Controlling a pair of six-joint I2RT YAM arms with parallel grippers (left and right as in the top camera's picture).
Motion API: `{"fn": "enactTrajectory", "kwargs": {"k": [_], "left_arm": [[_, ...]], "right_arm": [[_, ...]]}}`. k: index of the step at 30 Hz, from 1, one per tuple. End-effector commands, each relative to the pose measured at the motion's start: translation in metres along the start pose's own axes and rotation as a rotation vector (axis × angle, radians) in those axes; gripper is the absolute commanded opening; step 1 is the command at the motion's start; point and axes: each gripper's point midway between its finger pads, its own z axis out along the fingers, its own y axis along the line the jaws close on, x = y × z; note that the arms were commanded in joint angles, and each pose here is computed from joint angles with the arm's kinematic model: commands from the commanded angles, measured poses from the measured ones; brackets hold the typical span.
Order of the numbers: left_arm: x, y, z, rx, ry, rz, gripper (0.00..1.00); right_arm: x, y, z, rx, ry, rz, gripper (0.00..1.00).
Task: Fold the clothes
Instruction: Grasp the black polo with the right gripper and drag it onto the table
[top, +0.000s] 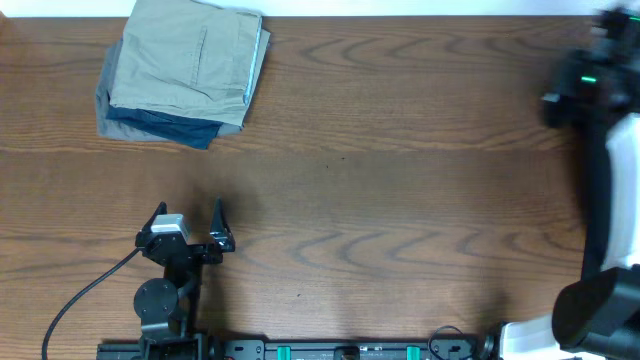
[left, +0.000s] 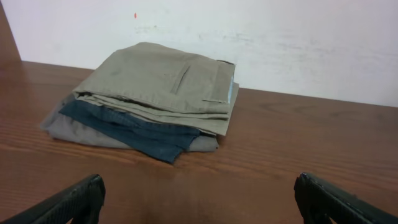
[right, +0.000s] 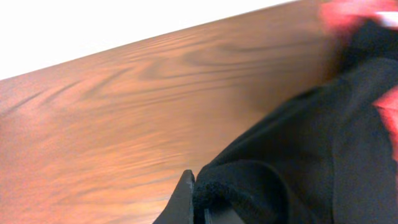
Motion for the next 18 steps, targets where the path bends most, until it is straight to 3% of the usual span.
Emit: {"fn": "enactTrajectory", "kwargs": {"k": [1, 5, 10, 18], "left_arm": [[0.015, 0.001, 0.001, 0.003, 0.044, 0.012, 0.98], [0.015, 0.001, 0.001, 0.003, 0.044, 0.012, 0.98], [0.015, 0.001, 0.001, 0.003, 0.044, 0.012, 0.98], [0.015, 0.001, 0.001, 0.003, 0.044, 0.012, 0.98]], "right_arm": [[0.012, 0.098, 0.004, -0.208, 0.026, -0.092, 0.01], [0.044, 0.203, 0.003, -0.376, 0.059, -0.241, 0.01], [0.112, 0.315, -0.011, -0.561, 0.143, -0.388, 0.01], [0.223, 0.417, -0.057, -0.828, 0.323, -0.558, 0.03]]}}
